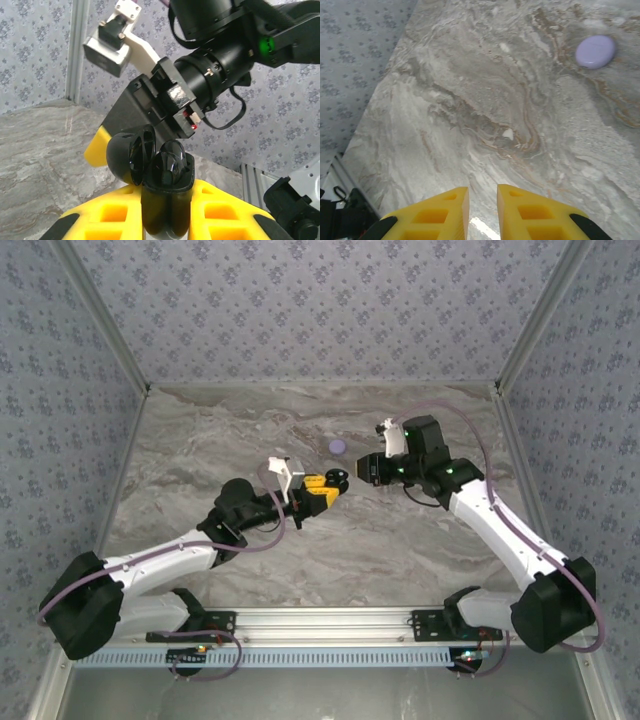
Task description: Insert wireless bluetooth earbuds into charging case
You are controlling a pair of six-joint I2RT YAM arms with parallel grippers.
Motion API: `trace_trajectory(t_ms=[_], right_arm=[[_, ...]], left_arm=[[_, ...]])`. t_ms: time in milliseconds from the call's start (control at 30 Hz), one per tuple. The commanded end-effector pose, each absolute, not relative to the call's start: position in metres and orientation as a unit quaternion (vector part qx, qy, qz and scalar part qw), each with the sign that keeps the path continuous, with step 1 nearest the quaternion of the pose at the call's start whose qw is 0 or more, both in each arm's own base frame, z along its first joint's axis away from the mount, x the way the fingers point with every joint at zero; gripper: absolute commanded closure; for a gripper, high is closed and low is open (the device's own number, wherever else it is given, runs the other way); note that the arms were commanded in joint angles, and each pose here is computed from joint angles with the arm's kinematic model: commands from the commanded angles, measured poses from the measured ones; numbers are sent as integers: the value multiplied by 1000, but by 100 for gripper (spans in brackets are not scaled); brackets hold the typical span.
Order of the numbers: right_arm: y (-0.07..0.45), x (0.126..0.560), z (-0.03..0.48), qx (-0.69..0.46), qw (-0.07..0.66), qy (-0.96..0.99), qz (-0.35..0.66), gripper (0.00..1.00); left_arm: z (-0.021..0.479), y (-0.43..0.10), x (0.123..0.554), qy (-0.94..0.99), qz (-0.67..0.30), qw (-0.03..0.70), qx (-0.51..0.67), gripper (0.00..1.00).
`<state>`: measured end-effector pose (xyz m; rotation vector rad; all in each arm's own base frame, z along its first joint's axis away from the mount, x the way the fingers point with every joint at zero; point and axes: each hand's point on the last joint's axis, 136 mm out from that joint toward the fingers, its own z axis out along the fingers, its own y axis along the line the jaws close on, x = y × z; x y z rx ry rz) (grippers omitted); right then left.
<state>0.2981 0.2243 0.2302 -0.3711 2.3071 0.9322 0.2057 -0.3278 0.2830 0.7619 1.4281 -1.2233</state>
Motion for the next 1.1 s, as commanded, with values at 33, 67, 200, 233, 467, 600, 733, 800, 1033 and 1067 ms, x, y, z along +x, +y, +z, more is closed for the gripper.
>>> trace_trajectory(t_ms=[33,67,200,233,467,600,733,800,1033,1067], right_arm=[[239,290,236,-173,294,852,397,78],[242,289,237,-178,291,849,403,79],[251,282,242,-197,286,837,423,79],[253,280,243,-202,285,834,428,79],[263,270,259,-227,291,811,455,79],[263,265,268,-235,299,800,463,79],[263,262,275,-240,305,793,469,79],[263,260,276,-243,306,791,471,79],[259,263,274,-236,313,800,454,78],[256,266,271,-230,315,807,443,78]], left_arm=[[311,-329,192,549,-539,545,334,81],[310,-330,192,550,-539,544,334,81],[307,-332,194,554,-541,539,332,81],[306,-332,194,554,-542,538,332,81],[296,-335,201,570,-536,532,322,81],[288,-334,206,583,-530,530,313,81],[282,-335,208,594,-525,526,309,81],[279,-335,210,599,-522,524,306,81],[272,-336,217,615,-512,520,298,81],[270,-336,219,620,-509,519,295,81]])
